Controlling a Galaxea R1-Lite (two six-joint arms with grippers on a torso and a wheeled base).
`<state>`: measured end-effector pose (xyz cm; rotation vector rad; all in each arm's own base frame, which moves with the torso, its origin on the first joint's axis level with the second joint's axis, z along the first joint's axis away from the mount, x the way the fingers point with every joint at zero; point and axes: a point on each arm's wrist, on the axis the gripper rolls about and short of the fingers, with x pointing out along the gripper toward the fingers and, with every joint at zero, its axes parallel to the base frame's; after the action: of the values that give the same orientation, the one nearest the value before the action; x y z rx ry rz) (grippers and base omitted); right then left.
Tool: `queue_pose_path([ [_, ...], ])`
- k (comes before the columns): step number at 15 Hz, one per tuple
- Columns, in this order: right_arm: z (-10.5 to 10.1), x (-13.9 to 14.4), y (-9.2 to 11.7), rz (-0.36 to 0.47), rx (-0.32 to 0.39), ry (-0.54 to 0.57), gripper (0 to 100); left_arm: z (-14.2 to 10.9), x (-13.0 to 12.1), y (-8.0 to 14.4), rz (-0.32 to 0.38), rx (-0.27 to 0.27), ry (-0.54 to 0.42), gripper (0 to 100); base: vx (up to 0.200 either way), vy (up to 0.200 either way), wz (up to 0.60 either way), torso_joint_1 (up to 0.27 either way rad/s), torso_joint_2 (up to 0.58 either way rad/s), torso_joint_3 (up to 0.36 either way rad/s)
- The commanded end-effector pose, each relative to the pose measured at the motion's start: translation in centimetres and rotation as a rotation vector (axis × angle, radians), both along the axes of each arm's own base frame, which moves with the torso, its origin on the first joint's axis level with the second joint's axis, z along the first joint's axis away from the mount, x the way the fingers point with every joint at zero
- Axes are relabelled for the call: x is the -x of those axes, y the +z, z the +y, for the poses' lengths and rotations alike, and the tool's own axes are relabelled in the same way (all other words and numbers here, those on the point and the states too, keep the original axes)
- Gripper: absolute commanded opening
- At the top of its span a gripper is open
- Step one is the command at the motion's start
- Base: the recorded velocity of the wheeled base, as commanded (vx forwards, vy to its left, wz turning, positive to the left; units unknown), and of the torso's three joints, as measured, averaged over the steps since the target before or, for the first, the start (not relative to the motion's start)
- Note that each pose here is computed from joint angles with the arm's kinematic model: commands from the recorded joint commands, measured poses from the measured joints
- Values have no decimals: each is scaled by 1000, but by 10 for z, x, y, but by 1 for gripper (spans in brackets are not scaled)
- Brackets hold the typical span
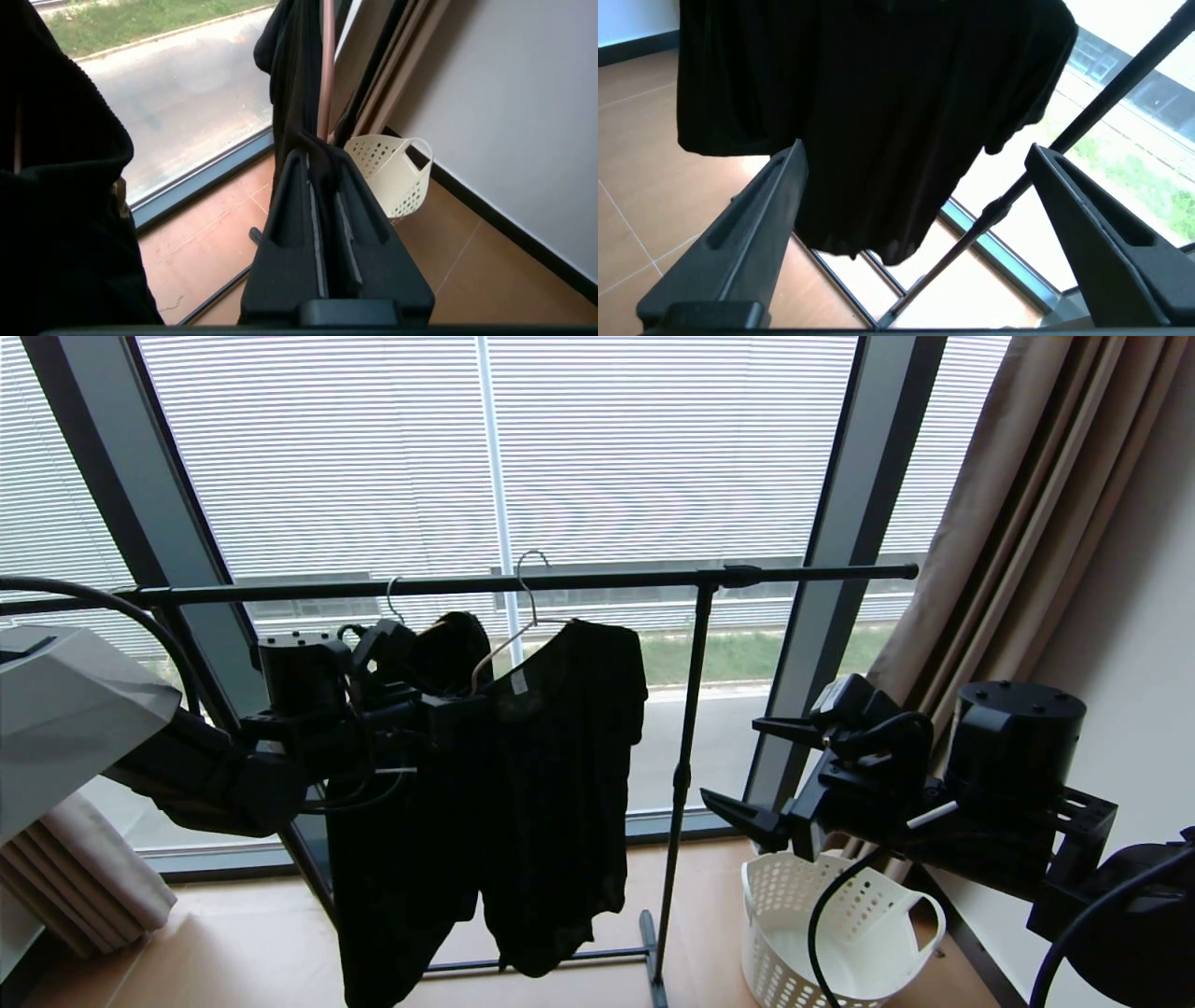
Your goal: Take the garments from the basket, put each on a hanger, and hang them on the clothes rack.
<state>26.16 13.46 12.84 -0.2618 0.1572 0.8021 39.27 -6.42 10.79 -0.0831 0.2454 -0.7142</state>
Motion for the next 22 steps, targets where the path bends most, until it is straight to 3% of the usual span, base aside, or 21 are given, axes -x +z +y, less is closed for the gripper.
queue_pose_path([
  [1, 0, 0, -1, 2, 2, 1, 100, 0, -4, -6, 11, -2, 0, 0, 0, 0, 0, 0, 0, 0],
  [10, 0, 0, -2, 5, 3, 1, 100, 0, -6, -13, 24, -3, 2, 0, 0, 0, 0, 0, 0, 0],
  [13, 0, 0, -2, 5, 3, 1, 100, 0, -8, -6, 10, 20, 7, 0, 0, 0, 0, 0, 0, 0],
  [16, 0, 0, -2, 5, 3, 1, 100, 0, -9, 0, -29, 85, 17, 0, 0, 0, 0, 0, 0, 0],
  [22, 0, 1, -2, 4, 4, 1, 100, 4, -14, -14, 2, 74, 70, 0, 0, 0, 0, 0, 0, 0],
])
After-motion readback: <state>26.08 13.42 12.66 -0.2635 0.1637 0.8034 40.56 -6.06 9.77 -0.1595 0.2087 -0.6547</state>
